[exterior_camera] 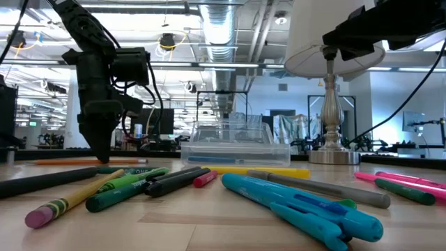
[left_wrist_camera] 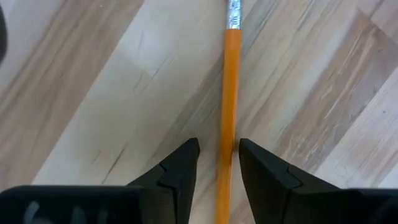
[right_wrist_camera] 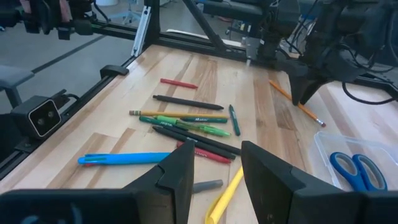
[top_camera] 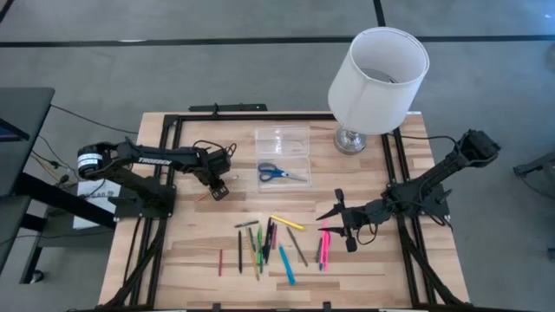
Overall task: Pick & place school supplies into a supply box
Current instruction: Put the orange pencil into the supply box
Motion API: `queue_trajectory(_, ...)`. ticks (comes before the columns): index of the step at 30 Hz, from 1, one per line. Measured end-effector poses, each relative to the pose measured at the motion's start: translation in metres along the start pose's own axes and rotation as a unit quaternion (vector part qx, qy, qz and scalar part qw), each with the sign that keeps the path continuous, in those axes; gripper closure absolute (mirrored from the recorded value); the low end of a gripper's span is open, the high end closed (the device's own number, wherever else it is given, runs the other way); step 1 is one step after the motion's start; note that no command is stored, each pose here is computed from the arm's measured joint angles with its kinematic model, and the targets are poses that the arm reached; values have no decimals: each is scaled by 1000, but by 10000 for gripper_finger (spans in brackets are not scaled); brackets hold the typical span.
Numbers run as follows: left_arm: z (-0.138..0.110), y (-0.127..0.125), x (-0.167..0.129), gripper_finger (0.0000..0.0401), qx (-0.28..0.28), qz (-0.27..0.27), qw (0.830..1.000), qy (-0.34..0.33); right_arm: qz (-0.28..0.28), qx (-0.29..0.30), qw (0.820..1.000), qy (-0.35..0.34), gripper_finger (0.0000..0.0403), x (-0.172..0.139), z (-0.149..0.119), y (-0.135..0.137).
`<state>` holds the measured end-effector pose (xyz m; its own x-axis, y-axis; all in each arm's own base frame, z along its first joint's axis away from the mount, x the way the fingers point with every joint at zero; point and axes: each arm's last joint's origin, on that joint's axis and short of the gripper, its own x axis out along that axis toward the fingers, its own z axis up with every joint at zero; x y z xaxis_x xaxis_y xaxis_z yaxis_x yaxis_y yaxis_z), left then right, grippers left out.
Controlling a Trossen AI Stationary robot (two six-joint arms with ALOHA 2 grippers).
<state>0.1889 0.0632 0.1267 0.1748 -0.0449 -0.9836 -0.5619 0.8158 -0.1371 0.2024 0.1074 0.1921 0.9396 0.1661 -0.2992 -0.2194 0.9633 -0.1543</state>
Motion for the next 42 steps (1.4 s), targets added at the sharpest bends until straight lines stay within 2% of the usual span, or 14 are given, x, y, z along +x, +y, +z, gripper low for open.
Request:
queue_trajectory(6,1,0,0,299,40,2,999,-7,0,0,1000,0,276,0,0,0)
queue_trajectory(13,-2,-3,1,326,49,9,999,2,0,0,1000,0,276,0,0,0)
queue_trajectory(18,-6,-15,2,328,73,22,997,-1,0,0,1000,0,276,0,0,0)
queue_trajectory(24,-10,-23,3,328,71,28,997,0,0,0,1000,1,276,0,0,0)
queue_trajectory(39,-15,-35,4,328,96,16,995,8,0,0,1000,1,276,0,0,0)
queue_trajectory(42,-16,-35,4,339,103,11,995,9,0,-1,1000,1,276,0,0,0)
